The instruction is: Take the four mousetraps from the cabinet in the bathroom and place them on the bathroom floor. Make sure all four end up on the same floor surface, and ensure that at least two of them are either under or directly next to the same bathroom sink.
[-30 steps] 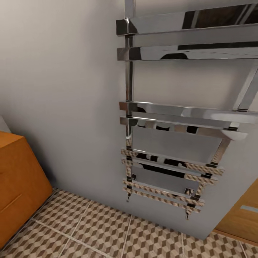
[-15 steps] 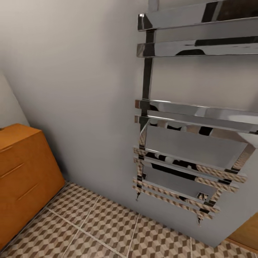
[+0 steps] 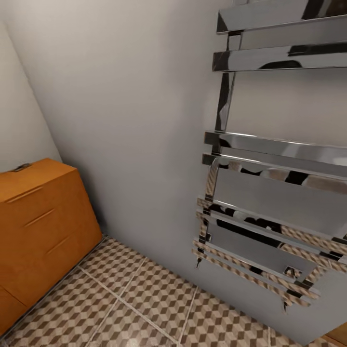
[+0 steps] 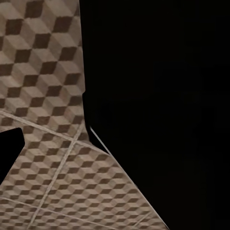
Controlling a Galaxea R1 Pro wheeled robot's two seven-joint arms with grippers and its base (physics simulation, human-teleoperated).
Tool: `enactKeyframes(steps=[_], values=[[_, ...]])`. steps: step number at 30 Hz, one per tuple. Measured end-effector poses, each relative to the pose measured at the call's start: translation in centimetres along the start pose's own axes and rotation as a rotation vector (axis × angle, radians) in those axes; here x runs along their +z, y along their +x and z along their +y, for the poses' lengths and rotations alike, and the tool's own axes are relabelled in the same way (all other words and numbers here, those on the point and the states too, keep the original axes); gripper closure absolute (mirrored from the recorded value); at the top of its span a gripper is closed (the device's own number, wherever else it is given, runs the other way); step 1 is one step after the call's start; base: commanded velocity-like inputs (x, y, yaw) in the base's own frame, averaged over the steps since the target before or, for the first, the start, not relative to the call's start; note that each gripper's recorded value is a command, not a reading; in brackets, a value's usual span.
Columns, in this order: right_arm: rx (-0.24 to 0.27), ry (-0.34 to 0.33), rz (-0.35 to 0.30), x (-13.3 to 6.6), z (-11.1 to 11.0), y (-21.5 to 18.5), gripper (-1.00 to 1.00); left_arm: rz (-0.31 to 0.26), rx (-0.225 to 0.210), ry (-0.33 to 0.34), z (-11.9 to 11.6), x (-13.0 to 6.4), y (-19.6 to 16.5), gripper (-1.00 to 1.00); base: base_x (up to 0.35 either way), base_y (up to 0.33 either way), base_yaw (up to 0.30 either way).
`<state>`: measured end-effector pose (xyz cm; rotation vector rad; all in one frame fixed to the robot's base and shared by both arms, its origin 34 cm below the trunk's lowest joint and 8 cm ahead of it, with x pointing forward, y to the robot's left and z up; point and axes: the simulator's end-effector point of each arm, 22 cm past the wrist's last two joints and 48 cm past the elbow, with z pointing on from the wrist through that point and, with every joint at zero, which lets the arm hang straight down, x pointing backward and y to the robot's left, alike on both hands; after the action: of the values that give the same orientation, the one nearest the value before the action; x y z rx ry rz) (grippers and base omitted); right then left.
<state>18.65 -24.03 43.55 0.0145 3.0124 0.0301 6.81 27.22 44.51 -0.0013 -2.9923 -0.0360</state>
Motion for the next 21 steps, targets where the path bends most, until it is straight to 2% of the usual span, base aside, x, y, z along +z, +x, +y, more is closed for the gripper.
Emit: enactKeyframes(steps=[21], values=[[0.001,0.001,0.023,-0.02,-0.02,0.91,-1.0,0.023,0.001,0.0,0.01,-0.04,0.87,-1.0,0.0,0.0,0.208]])
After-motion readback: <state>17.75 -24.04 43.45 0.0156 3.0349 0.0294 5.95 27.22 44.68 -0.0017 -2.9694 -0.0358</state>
